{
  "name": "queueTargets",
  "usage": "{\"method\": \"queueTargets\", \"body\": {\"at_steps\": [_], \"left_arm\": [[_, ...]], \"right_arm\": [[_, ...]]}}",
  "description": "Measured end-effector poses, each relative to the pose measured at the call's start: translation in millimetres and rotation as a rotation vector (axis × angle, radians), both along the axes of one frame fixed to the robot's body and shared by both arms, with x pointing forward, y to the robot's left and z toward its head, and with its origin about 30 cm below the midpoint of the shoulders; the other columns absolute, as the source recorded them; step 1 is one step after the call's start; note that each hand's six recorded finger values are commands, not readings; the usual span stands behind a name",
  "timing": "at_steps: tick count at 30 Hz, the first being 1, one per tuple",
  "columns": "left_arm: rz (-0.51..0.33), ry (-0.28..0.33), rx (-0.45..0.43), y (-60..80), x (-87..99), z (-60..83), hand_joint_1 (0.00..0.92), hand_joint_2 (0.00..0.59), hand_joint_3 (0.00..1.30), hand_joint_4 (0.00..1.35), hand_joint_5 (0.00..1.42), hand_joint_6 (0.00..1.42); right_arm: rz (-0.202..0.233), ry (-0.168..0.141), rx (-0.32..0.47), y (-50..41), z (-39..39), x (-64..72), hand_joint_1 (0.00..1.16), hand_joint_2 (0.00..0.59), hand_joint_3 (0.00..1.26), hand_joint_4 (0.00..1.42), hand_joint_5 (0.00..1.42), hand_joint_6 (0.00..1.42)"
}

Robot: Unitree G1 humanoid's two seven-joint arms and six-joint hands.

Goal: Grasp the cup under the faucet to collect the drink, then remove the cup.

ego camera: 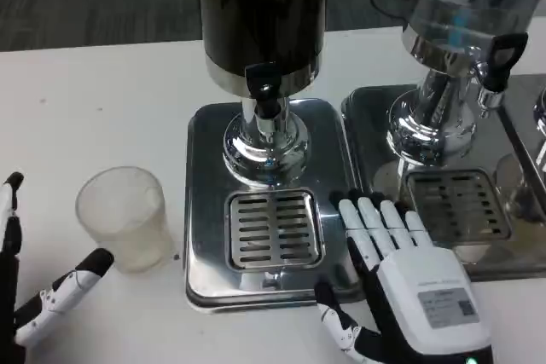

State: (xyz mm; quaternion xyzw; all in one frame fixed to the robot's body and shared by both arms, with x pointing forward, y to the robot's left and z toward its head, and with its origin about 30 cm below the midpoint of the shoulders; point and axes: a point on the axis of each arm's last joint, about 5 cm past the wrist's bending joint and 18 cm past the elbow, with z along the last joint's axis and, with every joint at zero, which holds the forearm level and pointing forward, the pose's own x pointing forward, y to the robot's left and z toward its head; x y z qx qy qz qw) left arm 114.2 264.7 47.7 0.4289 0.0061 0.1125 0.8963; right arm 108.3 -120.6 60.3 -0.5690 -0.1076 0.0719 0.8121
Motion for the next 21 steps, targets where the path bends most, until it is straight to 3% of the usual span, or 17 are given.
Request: {"method": "queueTargets", "body": {"at_steps": [6, 15, 21], "left_arm": [[-0.044, 0.029, -0.021, 0.1, 16.5, -14.0, 0.002, 0.000, 0.00, 0.00, 0.00, 0.00], [-0.078, 0.022, 0.002, -6.8, 37.6, -19.1, 0.084, 0.001, 0.00, 0.00, 0.03, 0.00], [-0.096, 0.029, 0.007, -9.1, 45.2, -19.7, 0.140, 0.006, 0.00, 0.00, 0.16, 0.15]], "right_arm": [[-0.009, 0.003, 0.005, 1.7, -0.4, -0.2, 0.34, 0.438, 0.00, 0.00, 0.00, 0.01], [-0.011, 0.001, 0.011, 3.0, -0.3, 1.0, 0.34, 0.436, 0.02, 0.00, 0.00, 0.03], [-0.012, 0.000, 0.016, 4.2, -0.1, 1.7, 0.34, 0.436, 0.03, 0.00, 0.00, 0.04]]}}
